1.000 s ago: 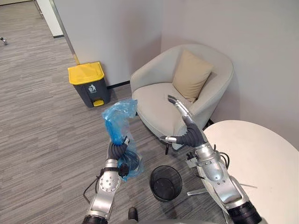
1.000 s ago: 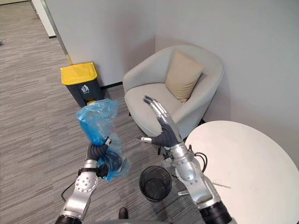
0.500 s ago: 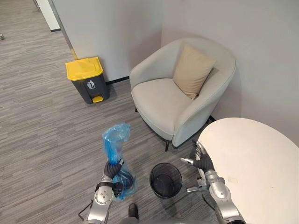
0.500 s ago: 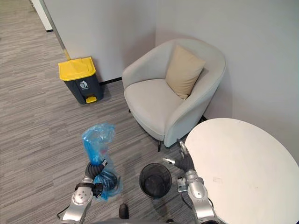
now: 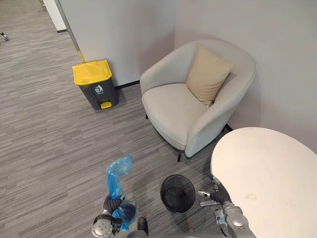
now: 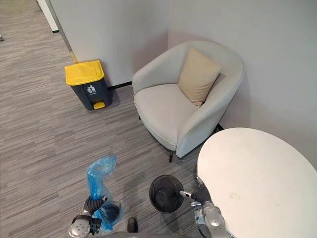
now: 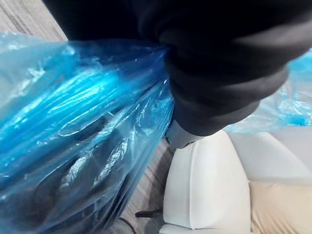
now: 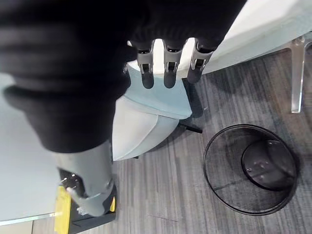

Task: Gather rubbish on tea table into small bin, then transfer packed bag to large trash can.

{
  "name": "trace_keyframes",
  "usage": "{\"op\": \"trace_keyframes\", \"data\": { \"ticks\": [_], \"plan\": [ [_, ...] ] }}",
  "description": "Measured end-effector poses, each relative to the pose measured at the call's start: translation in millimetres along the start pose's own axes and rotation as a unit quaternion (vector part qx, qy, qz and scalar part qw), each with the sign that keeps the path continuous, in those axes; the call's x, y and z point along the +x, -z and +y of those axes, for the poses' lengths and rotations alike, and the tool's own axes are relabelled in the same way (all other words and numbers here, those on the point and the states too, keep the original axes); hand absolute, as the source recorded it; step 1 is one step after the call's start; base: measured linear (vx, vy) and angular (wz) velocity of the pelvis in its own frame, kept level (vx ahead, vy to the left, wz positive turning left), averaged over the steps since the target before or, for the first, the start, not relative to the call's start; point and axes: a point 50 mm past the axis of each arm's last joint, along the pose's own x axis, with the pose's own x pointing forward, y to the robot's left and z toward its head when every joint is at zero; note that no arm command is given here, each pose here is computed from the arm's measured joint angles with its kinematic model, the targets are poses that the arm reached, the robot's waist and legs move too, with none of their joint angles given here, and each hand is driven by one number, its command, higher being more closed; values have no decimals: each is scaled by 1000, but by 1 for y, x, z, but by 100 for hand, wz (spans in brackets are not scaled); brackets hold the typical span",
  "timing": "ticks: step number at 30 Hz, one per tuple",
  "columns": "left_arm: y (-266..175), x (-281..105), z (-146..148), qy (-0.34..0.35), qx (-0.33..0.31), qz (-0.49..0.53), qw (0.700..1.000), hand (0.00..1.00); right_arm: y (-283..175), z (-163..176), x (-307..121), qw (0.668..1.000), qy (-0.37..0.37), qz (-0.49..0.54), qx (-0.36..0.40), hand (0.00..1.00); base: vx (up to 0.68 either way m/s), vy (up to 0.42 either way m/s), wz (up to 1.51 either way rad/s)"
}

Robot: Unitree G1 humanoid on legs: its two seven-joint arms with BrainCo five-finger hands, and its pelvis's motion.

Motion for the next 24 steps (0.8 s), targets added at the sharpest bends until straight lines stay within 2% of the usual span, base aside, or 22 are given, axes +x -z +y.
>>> {"op": "trace_keyframes", "data": {
  "ticks": [8, 15, 20, 24],
  "plan": [
    [17, -5, -3, 10, -3, 36, 999, 100, 17, -8, -4, 999, 8, 45, -17, 0, 0, 0, 0],
    [18, -6, -4, 12, -2, 38, 999, 100, 14, -9, -1, 999, 10, 42, -18, 0, -10, 1, -15],
    [7, 2, -1, 10, 1, 21, 1000, 100, -3, -9, 14, 1000, 10, 20, -20, 0, -10, 21, -22],
    [-20, 16, 14, -5, 11, -27, 1000, 100, -2, -12, 14, 999, 14, 27, -23, 0, -10, 12, 30]
  ]
}}
